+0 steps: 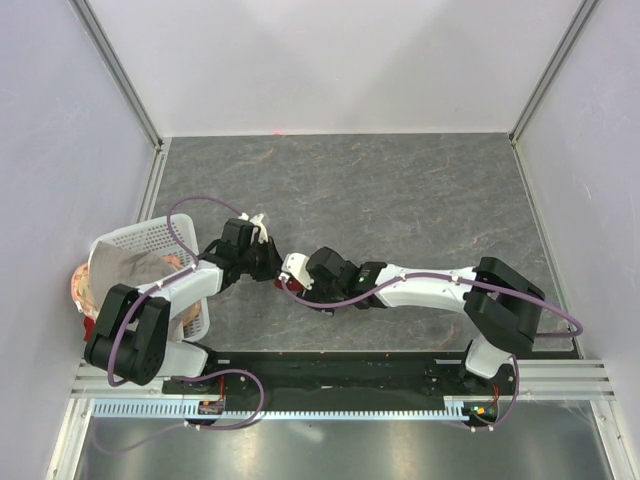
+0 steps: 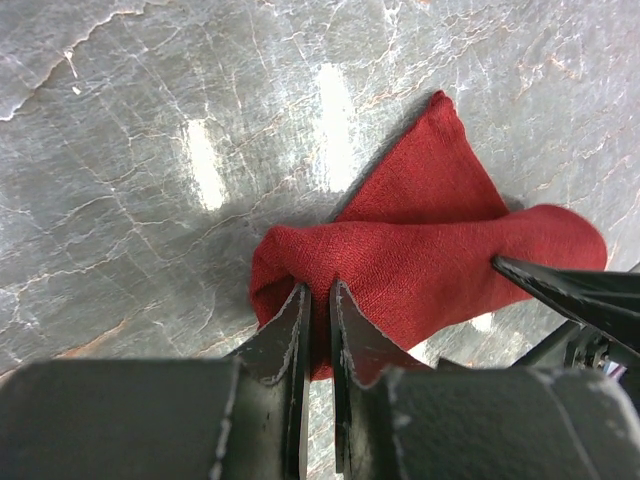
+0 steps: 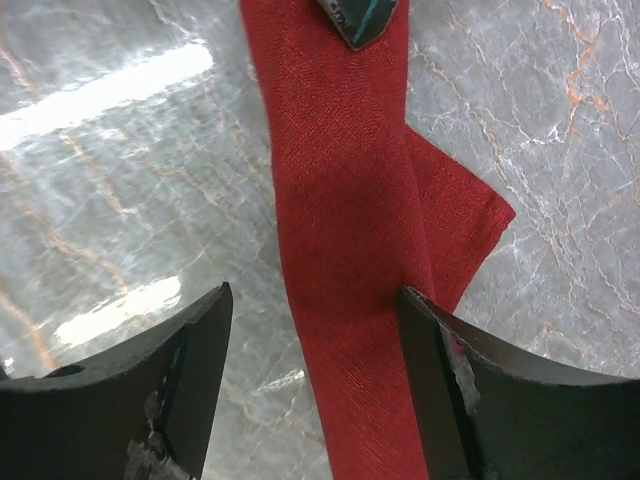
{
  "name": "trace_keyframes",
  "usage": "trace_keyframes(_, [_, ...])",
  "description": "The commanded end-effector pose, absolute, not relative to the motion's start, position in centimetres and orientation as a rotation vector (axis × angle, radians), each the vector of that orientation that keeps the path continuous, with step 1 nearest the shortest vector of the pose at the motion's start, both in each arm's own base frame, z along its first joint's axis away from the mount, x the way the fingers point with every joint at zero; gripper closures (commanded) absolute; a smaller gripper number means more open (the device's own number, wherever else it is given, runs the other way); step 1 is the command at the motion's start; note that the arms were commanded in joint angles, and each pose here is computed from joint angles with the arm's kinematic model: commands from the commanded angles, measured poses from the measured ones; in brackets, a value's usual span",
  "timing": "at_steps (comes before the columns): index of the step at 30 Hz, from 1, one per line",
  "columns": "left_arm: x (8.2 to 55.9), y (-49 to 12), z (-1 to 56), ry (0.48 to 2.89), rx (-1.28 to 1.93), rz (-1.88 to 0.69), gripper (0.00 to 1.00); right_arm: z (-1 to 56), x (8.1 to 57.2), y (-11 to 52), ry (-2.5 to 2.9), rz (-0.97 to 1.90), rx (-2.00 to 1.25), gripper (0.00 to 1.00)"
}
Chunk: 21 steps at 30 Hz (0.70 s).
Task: Fold the napkin, place the utensils inside, and roll it up
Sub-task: Roll the napkin with the utensil
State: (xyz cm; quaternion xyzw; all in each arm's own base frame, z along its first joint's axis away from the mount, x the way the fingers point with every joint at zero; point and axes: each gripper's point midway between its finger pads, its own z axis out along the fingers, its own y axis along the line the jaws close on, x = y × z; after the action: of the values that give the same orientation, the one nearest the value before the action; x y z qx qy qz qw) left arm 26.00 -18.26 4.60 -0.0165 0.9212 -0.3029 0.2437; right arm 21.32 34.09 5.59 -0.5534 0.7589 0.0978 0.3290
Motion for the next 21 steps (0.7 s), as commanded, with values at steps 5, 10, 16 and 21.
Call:
trace_keyframes(5, [25.9, -18.7, 4.8, 2.536, 0.006, -0.845, 0.89, 3.7, 23.0, 33.9, 1.975, 0.128, -1.445, 0.28])
trace_keyframes(10, [25.9, -18.8, 4.8, 2.535, 0.024, -0.849, 0.88, 3.5, 24.1, 33.5, 1.992, 0.09, -1.417, 0.28])
trace_keyframes(16, [26.0, -18.9, 4.8, 2.536, 0.037, -0.853, 0.87, 3.8, 25.1, 33.3, 1.989, 0.087, -1.422, 0.3])
trace_keyframes(21, [25.9, -18.8, 4.5, 2.548, 0.037, -0.849, 0.87, 5.7, 24.6, 33.9, 1.941, 0.135, -1.441, 0.27])
